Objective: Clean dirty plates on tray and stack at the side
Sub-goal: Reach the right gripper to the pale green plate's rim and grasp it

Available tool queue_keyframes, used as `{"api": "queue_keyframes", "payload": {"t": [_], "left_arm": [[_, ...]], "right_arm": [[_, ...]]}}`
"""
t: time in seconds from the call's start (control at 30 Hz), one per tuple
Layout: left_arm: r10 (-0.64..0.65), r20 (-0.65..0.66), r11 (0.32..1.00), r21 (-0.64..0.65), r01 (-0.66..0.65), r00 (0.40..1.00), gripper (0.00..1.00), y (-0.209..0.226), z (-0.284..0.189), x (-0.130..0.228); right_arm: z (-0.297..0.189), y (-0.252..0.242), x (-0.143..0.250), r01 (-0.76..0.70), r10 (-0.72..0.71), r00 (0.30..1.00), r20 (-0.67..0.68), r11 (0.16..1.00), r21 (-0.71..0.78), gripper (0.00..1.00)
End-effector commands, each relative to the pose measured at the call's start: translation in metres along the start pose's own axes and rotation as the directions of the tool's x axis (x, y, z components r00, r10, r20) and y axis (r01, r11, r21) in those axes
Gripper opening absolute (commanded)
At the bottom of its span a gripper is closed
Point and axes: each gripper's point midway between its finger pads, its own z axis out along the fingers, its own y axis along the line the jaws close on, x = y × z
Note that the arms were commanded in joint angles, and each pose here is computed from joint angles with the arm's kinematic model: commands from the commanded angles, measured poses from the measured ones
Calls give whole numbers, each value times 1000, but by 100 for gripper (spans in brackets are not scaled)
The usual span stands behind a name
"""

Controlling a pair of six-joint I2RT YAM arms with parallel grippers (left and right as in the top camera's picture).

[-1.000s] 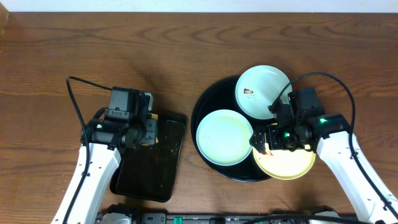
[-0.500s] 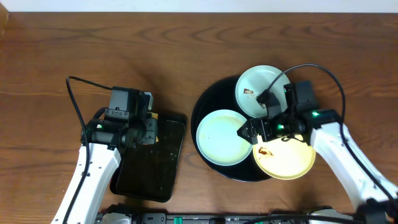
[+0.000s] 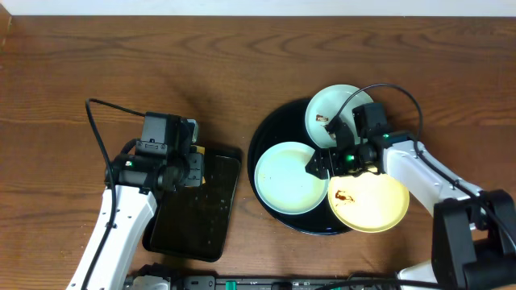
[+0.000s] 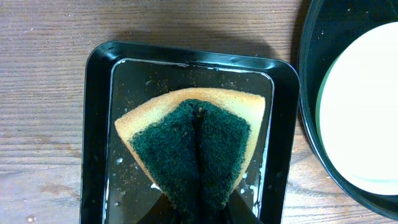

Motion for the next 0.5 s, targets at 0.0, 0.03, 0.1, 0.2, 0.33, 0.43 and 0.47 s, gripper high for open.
{"api": "queue_keyframes", "payload": {"t": [0.0, 0.03, 0.1, 0.2, 0.33, 0.43, 0.47], "left_arm": [[-13, 1, 1000, -13, 13, 1000, 15, 3, 0, -1], [-14, 1, 1000, -13, 14, 1000, 15, 3, 0, -1], [-14, 1, 1000, -13, 14, 1000, 12, 3, 0, -1], [-14, 0, 1000, -9, 14, 1000, 8, 2, 0, -1], [-11, -6, 998, 66, 12, 1000, 8, -11, 0, 0], [-2, -10, 992, 129, 4, 1000, 7, -24, -1, 1], [3, -9, 989, 145, -1, 1000, 8, -27, -1, 0]], "right_arm": [[8, 0, -1, -24, 24, 1000, -16, 1000, 0, 60], [10, -1, 0, -26, 26, 999, -21, 1000, 1, 59], [14, -3, 0, -28, 28, 999, -26, 1000, 1, 47], [19, -4, 1, -30, 30, 999, -36, 1000, -2, 18], [19, -4, 0, -27, 27, 999, -31, 1000, -5, 1], [19, -4, -2, -24, 24, 999, -26, 1000, -5, 1], [19, -4, -2, -23, 23, 999, -25, 1000, -6, 1]]}}
